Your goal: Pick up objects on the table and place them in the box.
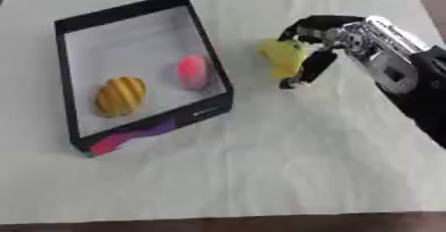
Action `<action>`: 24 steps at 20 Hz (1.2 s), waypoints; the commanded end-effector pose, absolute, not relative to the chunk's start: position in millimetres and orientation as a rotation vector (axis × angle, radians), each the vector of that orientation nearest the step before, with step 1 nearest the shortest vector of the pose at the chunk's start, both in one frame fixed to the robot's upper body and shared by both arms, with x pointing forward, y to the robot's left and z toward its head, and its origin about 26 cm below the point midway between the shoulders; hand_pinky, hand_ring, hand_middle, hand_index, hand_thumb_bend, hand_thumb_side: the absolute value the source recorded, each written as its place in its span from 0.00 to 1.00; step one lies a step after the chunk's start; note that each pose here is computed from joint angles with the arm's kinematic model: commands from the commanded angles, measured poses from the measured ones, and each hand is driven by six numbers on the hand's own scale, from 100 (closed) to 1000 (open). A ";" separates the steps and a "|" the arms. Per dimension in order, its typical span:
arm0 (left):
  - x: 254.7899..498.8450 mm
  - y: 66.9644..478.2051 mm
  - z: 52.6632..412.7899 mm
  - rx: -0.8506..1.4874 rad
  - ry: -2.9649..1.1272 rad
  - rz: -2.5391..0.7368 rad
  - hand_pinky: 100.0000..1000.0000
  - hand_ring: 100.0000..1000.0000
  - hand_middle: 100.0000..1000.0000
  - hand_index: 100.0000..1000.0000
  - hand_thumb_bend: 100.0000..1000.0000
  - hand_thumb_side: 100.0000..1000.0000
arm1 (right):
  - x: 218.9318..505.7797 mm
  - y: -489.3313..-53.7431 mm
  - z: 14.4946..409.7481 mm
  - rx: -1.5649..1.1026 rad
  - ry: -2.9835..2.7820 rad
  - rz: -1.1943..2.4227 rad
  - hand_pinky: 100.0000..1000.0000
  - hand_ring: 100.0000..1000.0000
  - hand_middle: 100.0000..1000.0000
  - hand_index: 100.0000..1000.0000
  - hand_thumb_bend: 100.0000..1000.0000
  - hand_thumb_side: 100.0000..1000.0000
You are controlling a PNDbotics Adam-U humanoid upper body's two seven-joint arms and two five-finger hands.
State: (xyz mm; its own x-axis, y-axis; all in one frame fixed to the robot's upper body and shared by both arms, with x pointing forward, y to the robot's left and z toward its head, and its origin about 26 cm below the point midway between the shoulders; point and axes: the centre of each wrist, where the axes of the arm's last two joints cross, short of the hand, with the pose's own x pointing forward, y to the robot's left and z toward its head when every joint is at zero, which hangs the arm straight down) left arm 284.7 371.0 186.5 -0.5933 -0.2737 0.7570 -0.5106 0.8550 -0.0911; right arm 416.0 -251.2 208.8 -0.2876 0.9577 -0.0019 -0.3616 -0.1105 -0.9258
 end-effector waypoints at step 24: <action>282.3 375.6 195.6 0.602 -2.256 0.343 0.74 0.83 0.82 0.83 0.40 0.59 | 342.2 -247.8 323.1 -0.934 -1.472 1.502 0.64 0.54 0.54 0.70 0.30 0.00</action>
